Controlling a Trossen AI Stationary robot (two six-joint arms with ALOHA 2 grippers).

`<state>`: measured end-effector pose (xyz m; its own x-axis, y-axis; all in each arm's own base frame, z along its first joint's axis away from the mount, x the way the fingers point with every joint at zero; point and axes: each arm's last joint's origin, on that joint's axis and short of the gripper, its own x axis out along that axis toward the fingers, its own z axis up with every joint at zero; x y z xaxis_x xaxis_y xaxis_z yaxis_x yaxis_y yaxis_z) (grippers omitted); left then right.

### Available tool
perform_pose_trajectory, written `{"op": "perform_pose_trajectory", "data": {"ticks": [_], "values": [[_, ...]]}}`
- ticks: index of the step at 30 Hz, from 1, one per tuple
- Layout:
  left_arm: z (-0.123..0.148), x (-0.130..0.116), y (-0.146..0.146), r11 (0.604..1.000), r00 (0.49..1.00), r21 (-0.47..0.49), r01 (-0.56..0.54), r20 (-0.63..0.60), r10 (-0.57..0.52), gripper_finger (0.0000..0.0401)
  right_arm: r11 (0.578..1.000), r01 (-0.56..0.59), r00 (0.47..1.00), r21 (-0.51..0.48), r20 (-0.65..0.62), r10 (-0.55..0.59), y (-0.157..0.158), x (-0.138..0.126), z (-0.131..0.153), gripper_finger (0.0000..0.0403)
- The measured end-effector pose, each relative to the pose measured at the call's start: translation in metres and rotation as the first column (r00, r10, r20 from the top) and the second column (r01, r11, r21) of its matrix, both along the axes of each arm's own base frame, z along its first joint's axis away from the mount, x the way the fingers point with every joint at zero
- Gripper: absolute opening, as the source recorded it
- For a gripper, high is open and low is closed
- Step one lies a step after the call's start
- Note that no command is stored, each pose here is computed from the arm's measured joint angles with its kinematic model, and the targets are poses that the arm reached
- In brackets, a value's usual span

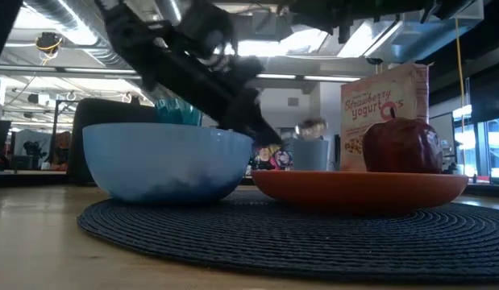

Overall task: Arrange a breakfast setting
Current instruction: Put the purple spoon to the top of the orange plate on the table mat, then put the blue cup to the top of the blue bowl on table mat

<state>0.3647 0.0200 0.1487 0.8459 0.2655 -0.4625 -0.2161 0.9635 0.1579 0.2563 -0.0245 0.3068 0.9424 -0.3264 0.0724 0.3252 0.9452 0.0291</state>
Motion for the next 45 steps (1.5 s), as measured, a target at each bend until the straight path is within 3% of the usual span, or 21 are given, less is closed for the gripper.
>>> {"op": "perform_pose_trajectory", "data": {"ticks": [6,10,17,27,38,45], "values": [[-0.01,0.021,0.004,0.995,0.993,-0.096,-0.014,-0.117,0.002,0.005,1.0,0.002,0.999,0.0,-0.051,-0.002,0.0,0.0,-0.005,0.0145],[-0.011,0.021,0.008,0.984,0.983,-0.166,-0.064,-0.183,0.033,0.005,1.0,0.002,0.998,-0.01,-0.065,-0.002,0.0,0.0,-0.006,0.0145],[-0.017,0.016,0.017,0.928,0.972,-0.349,-0.129,-0.231,0.048,0.005,1.0,0.002,0.999,-0.011,-0.055,-0.003,0.0,0.0,-0.004,0.0145],[-0.019,0.016,0.018,0.926,0.968,-0.349,-0.141,-0.245,0.054,0.0058,1.0,0.002,0.999,-0.011,-0.048,-0.003,0.0,0.0,-0.004,0.0145],[-0.019,0.016,0.02,0.929,0.97,-0.336,-0.155,-0.232,0.077,0.0145,1.0,0.002,0.998,-0.014,-0.056,-0.003,0.0,0.0,-0.004,0.0145],[0.013,0.012,0.021,0.953,0.984,-0.279,-0.12,-0.157,0.079,0.0153,1.0,0.002,0.998,-0.014,-0.056,-0.003,0.0,0.0,-0.004,0.0145]]}}
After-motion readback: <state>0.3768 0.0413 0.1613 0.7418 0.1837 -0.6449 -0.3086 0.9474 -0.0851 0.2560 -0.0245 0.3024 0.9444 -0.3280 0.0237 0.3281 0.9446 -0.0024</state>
